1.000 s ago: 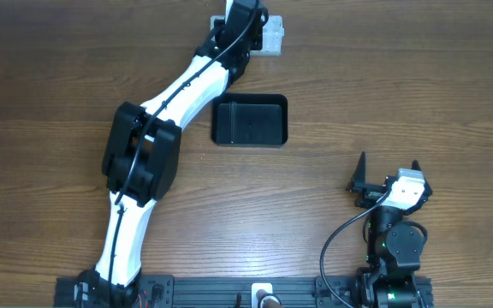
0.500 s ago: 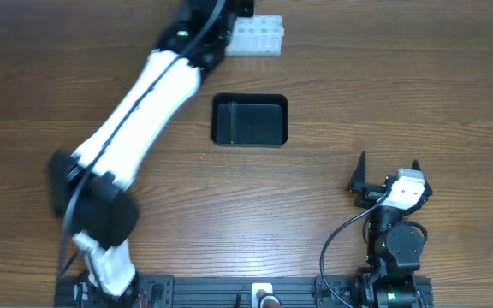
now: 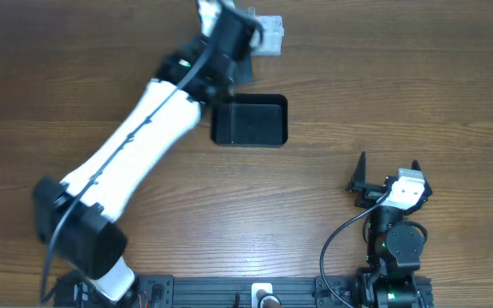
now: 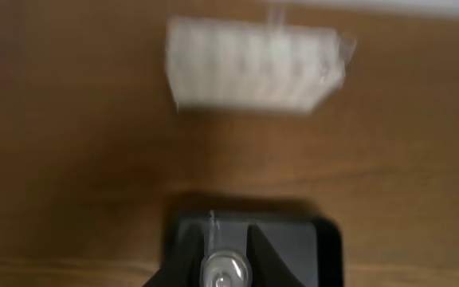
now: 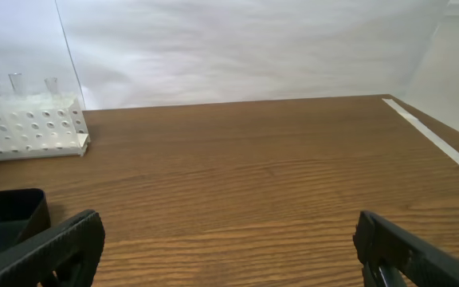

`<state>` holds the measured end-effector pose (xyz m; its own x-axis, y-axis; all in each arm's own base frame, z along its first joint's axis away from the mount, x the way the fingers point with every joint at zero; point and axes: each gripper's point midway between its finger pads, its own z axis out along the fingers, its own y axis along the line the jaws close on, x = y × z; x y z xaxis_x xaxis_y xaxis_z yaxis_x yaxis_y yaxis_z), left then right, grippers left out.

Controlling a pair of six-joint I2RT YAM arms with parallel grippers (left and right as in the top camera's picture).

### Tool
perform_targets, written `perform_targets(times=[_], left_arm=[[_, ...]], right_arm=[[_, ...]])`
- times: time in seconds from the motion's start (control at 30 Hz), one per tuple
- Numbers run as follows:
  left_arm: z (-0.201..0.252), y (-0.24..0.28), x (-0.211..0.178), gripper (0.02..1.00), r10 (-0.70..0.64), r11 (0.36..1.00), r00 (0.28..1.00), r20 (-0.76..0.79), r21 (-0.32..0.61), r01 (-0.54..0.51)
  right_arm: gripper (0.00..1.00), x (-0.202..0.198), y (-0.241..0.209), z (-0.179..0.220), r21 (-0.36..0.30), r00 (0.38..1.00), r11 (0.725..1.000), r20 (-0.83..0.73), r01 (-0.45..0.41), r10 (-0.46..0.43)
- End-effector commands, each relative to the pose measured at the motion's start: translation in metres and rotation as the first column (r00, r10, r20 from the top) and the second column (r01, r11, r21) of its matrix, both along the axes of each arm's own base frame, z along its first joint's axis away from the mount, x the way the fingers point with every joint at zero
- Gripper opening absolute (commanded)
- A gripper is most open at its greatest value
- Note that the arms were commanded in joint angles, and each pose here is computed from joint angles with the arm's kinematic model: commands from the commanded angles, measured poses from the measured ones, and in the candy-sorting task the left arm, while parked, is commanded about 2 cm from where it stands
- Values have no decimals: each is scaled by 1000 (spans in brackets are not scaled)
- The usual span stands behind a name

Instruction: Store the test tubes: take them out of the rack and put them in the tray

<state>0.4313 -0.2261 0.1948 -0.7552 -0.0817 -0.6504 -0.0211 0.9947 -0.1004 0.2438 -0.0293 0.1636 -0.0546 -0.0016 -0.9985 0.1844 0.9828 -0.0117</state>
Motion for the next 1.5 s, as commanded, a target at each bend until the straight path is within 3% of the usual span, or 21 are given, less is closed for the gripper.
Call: perform_targets(times=[0.03,0.5,0.87,1.07,1.17,1.27,1.5], left_arm=[[-45,-7,-5,80,6,1000,997,-76,-11,-6],[-113,-10,-2,71,11,998,983,-186,60,0],[-135,-14,-3,84,4,998,975,-221,69,12],[-135,-14,-4,233,0,997,976,-219,71,16],[-124,-11,-1,373,13,997,981,-192,81,3],[-95,-3,4,439,22,995,992,-120,95,-10],[45,33,11,562,4,996,979,202,84,-21]], right_arm=[[993,0,-1,-1,6,1000,1000,4,5,-5],[991,0,-1,-1,6,1000,1000,4,5,-5],[993,0,-1,-1,6,1000,1000,4,5,-5],[993,0,-1,-1,6,1000,1000,4,5,-5],[993,0,-1,-1,6,1000,1000,4,5,-5],[991,0,-1,-1,6,1000,1000,4,5,-5],[993,0,-1,-1,6,1000,1000,4,5,-5]])
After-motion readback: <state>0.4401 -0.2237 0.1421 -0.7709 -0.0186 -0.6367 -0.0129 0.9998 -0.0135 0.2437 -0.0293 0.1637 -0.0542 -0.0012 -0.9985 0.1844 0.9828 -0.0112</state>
